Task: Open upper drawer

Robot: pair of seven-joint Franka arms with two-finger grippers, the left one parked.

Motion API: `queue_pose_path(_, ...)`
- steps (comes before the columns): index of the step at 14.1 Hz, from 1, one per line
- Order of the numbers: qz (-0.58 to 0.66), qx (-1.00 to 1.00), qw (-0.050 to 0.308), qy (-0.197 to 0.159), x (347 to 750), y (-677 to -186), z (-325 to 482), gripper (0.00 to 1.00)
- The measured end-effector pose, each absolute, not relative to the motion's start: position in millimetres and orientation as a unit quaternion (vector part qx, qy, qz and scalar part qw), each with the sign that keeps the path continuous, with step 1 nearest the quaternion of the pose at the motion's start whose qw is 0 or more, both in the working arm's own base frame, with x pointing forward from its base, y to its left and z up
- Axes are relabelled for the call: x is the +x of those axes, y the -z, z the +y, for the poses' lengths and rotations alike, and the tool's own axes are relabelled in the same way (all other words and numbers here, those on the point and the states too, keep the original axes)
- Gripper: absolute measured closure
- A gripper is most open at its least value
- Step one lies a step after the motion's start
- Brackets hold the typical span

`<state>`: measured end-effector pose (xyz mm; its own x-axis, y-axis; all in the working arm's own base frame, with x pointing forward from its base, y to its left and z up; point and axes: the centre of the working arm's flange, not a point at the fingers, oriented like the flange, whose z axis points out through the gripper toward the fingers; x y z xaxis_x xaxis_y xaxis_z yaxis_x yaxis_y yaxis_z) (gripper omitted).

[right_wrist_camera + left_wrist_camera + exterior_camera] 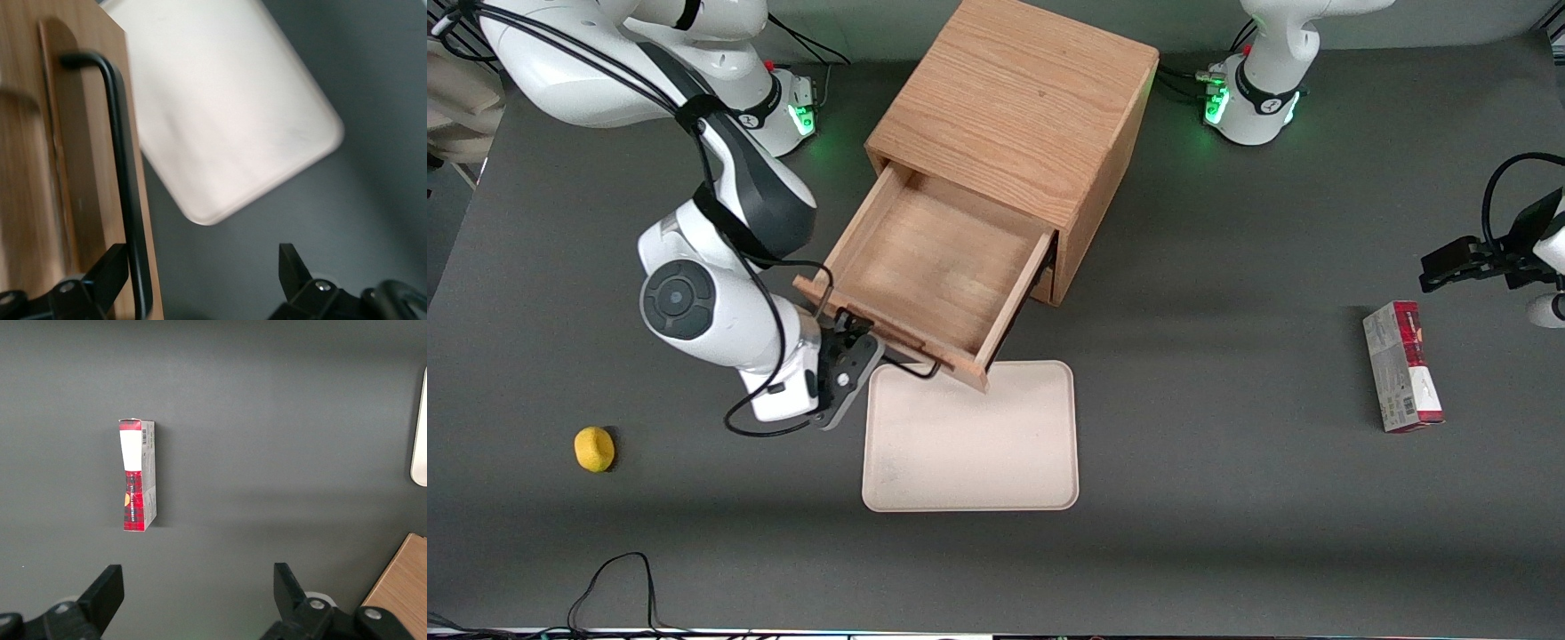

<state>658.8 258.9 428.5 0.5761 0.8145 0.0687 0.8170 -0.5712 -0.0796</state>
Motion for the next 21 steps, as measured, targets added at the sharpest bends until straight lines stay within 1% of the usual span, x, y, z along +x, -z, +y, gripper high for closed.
queue_pose_path(4, -0.428, -0.901, 0.036, 0.057, 684, -489, 221, 0.0)
queue_pose_path(5, -0.42, -0.905, 0.033, 0.055, 684, -500, 212, 0.0)
queue_pose_path(6, -0.406, -0.912, 0.033, 0.043, 683, -508, 197, 0.0)
queue_pose_path(7, -0.384, -0.922, 0.038, 0.029, 680, -517, 175, 0.0)
queue_pose_path(9, -0.299, -0.952, 0.063, 0.005, 669, -543, 117, 0.0)
queue_pose_path(10, -0.245, -0.967, 0.067, -0.002, 657, -557, 86, 0.0)
queue_pose_path(12, -0.156, -0.986, 0.056, -0.012, 622, -576, 44, 0.0)
queue_pose_path(15, -0.036, -0.998, 0.035, -0.037, 559, -581, 26, 0.0)
queue_pose_path(16, -0.018, -0.999, 0.028, -0.042, 540, -581, 27, 0.0)
queue_pose_path(18, -0.006, -0.999, 0.012, -0.038, 514, -588, 27, 0.0)
queue_pose_path(21, -0.001, -1.0, 0.003, -0.023, 496, -603, 27, 0.0)
